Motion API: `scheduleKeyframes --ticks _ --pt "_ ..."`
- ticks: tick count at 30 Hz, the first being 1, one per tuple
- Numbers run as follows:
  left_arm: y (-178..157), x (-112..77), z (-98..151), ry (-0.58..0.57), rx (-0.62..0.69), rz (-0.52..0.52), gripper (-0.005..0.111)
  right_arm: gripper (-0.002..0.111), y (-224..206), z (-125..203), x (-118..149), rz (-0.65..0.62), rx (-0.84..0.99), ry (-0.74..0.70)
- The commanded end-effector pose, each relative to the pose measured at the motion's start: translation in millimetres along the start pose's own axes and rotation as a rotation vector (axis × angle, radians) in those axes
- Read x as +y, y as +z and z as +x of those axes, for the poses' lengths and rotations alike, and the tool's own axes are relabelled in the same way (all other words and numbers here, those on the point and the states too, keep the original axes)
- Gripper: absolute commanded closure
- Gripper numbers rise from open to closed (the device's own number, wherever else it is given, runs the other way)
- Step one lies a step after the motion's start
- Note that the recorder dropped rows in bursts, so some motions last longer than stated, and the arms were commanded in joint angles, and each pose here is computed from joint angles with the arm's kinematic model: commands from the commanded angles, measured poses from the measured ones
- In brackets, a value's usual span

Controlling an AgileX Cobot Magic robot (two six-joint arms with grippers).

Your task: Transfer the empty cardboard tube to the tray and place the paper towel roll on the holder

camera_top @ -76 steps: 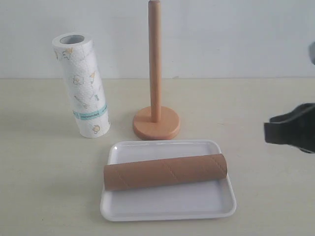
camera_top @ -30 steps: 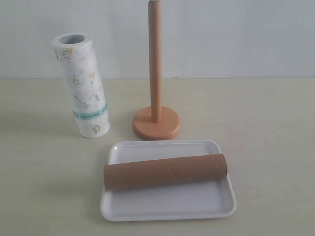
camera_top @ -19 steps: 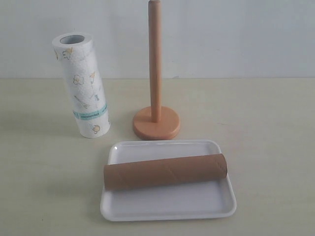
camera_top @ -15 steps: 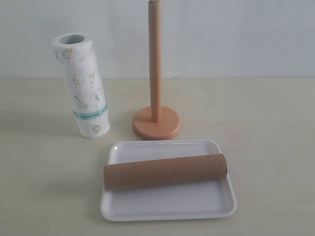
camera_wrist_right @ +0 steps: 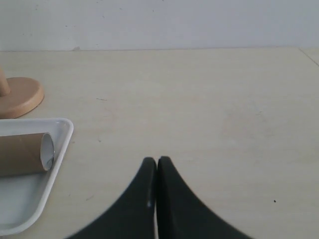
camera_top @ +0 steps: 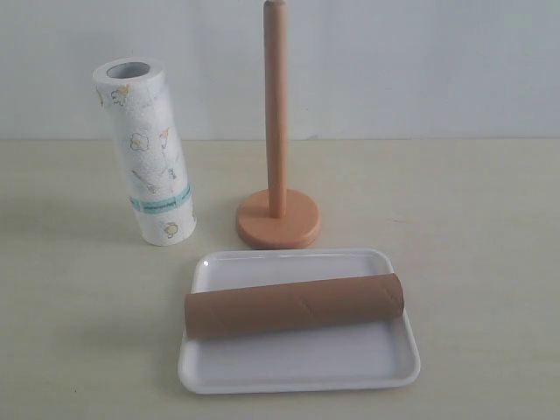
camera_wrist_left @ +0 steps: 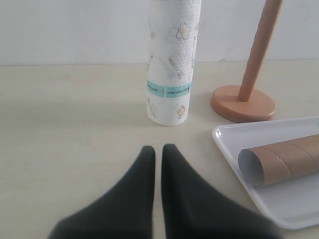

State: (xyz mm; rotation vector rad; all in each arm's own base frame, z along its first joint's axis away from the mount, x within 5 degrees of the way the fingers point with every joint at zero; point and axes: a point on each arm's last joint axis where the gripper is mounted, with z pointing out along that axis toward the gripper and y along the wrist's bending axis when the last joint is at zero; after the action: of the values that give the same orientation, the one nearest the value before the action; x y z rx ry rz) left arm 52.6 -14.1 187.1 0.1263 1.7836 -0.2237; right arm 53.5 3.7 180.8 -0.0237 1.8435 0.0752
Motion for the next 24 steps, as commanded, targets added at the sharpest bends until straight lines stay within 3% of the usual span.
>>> scheduleKeyframes --ticks 1,5,11,15,21,24 --pt "0.3 -0.1 0.9 -0.004 0.0 0.002 0.103 0.108 -0.5 -0.9 -0.2 0.004 -0.012 -0.009" --pt "-4.2 -2.2 -14.9 -0.053 -0.066 0.016 0.103 0.108 -0.5 -0.9 -0.2 0.004 -0.012 -0.009" --pt "-36.7 -11.5 -82.8 -0.133 -0.287 0.081 0.103 0.108 -0.5 -0.9 -0.2 0.004 -0.012 -0.007" --pt "-55.8 -15.9 -110.0 -0.177 -0.383 0.122 0.103 0.108 -0.5 -0.9 -0.2 0.004 -0.012 -0.007" --pt "-67.2 -17.7 -124.6 -0.202 -0.449 0.143 0.103 0.108 -0.5 -0.9 -0.2 0.004 -0.012 -0.007" --pt "-71.9 -16.0 -133.2 -0.306 -0.551 0.167 0.103 0.108 -0.5 -0.9 -0.2 0.004 -0.012 -0.007"
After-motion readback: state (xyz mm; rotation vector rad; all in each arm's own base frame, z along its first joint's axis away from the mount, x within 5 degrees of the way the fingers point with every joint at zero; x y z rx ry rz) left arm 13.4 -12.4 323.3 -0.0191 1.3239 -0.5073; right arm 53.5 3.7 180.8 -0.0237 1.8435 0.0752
